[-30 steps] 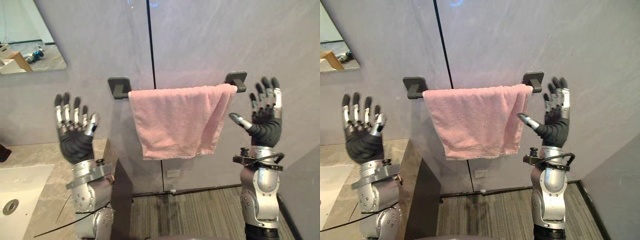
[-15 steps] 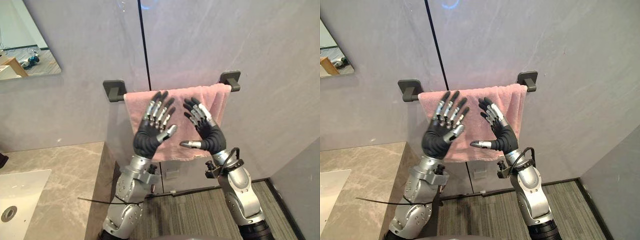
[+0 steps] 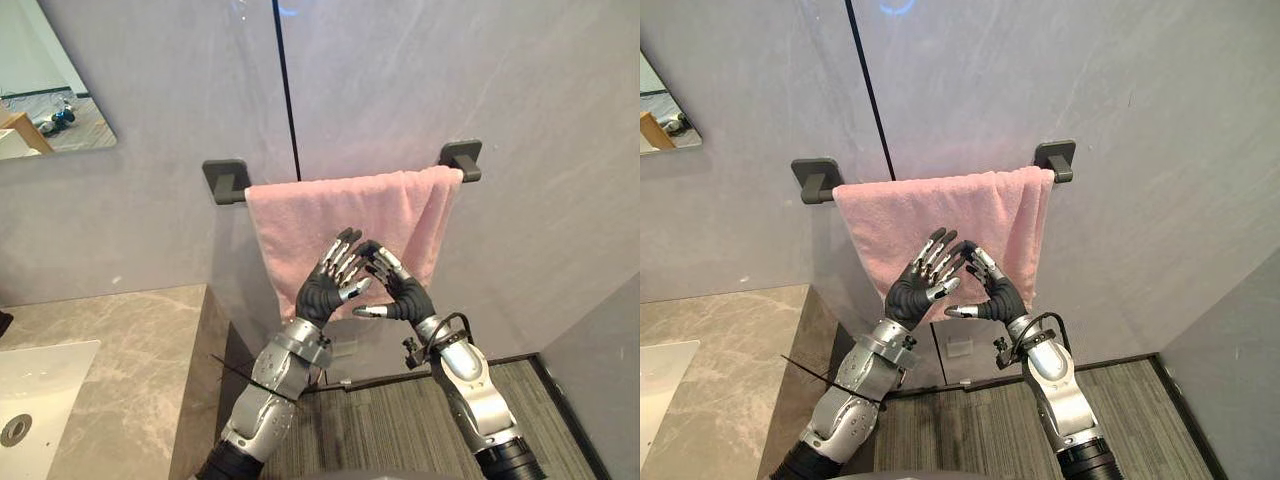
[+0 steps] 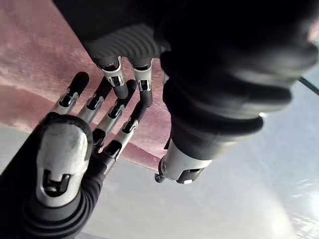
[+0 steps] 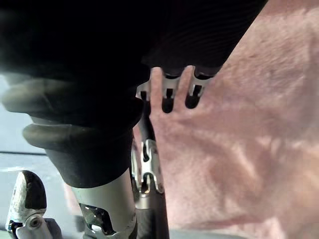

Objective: Organize washtable

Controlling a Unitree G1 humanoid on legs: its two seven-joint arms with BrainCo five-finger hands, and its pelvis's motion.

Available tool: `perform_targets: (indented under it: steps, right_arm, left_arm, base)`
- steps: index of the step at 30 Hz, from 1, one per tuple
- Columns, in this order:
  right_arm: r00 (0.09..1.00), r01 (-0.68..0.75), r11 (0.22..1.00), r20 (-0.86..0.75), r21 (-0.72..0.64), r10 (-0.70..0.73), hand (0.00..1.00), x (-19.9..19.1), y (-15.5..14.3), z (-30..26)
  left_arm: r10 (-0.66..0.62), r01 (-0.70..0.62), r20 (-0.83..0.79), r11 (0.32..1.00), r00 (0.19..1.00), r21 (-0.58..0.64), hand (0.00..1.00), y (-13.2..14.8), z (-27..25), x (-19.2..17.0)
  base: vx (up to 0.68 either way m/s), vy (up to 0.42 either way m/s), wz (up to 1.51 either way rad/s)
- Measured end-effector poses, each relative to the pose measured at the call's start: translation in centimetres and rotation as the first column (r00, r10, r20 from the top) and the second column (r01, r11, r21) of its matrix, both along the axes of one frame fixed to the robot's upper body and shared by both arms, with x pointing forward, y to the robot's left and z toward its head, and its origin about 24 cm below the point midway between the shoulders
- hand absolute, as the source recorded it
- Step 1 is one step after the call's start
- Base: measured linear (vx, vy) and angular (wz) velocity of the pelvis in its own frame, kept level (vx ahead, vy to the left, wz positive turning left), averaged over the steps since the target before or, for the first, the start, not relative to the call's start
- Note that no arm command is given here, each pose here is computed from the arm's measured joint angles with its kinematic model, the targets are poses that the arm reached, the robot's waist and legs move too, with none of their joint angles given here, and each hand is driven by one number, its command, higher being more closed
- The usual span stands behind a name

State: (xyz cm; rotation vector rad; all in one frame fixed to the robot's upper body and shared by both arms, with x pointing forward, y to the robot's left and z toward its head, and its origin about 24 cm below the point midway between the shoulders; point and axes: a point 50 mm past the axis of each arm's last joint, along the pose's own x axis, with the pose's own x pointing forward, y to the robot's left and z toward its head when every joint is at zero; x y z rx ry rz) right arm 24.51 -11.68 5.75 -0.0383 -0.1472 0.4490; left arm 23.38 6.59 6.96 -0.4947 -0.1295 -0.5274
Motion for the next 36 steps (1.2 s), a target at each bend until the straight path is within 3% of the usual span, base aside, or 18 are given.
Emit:
perform_targets:
  steps: [14,26,36]
  right_arm:
    - [0.994,0.089,0.984,-0.048,-0.151,-0.097,0.0,2.4,-0.4,-1.9]
    - [0.936,0.333,0.93,-0.065,-0.153,-0.346,0.0,3.2,-4.6,-2.2]
    - [0.783,0.612,0.788,-0.087,-0.071,-0.616,0.0,2.4,-9.7,-2.2]
  left_arm:
    - [0.101,-0.079,-0.107,0.977,0.989,0.197,0.0,1.0,-3.6,1.3]
    - [0.313,-0.268,-0.118,0.918,0.942,0.292,0.0,4.8,-4.6,2.6]
    - [0.499,-0.434,-0.17,0.845,0.85,0.311,0.0,9.1,-5.8,1.7]
  base:
    - [0.0,-0.001,0.0]
    - [0.0,0.0,0.0]
    - [0.0,-0.001,0.0]
